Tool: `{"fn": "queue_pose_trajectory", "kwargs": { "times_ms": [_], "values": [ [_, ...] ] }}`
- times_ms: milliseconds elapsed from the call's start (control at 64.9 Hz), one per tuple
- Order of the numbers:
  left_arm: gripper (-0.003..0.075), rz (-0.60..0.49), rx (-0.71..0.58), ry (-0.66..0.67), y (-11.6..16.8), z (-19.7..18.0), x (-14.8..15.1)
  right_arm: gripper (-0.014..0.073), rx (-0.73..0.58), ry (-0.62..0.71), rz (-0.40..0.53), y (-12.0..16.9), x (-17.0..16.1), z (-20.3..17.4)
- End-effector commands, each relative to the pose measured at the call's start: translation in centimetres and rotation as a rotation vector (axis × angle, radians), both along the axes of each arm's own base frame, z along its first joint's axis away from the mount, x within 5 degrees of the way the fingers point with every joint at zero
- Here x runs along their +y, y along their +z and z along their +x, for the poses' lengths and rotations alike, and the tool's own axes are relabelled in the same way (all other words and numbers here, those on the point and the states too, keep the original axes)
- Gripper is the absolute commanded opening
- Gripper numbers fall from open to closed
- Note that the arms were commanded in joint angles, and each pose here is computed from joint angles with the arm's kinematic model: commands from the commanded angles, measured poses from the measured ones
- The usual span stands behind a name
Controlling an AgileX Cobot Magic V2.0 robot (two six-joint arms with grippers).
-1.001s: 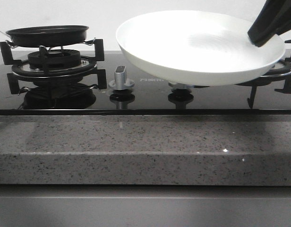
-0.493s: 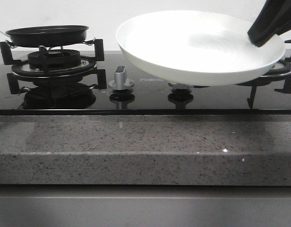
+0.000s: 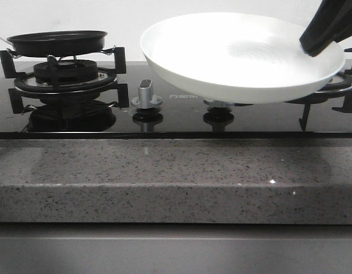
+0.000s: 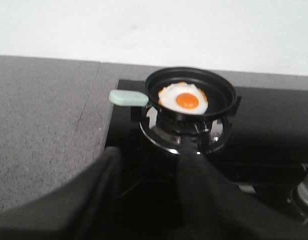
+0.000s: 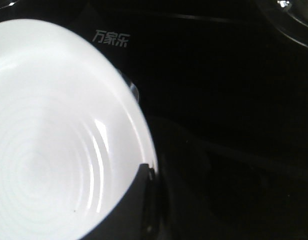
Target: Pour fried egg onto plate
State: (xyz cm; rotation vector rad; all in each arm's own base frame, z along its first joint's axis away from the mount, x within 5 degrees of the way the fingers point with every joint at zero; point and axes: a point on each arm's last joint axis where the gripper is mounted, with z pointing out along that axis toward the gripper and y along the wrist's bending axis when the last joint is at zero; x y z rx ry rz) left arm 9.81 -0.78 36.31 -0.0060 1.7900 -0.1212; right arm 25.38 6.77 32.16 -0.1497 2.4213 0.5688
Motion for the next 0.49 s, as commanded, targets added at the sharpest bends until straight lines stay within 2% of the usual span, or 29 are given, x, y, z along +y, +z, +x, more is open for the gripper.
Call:
{"fn": "queue_pose_trajectory", "kwargs": {
  "times_ms": [0, 62, 169, 339, 477],
  "values": [
    [0.0518, -0.013, -0.132, 0.001, 2.0, 0.2, 0.0, -0.0067, -0.085, -0.022, 0.042, 1.8, 0.0, 0.0],
    [0.0568, -0.013, -0.132, 0.001, 2.0, 0.2, 0.0, -0.0067, -0.085, -0.022, 0.042, 1.8, 0.0, 0.0],
    [0.0571, -0.073, -0.088, -0.014, 1.7, 0.5, -0.3, -0.0067, -0.085, -0.022, 0.042, 1.8, 0.0, 0.0],
    [0.0571, -0.095, 0.067, -0.028, 1.4, 2.6, -0.6, -0.0067, -0.085, -0.022, 0.042, 1.8, 0.0, 0.0],
    [0.0566, -0.103, 0.222, 0.0, 2.3, 6.2, -0.5, -0.0067, -0.085, -0.022, 0.042, 1.8, 0.0, 0.0]
  ]
}}
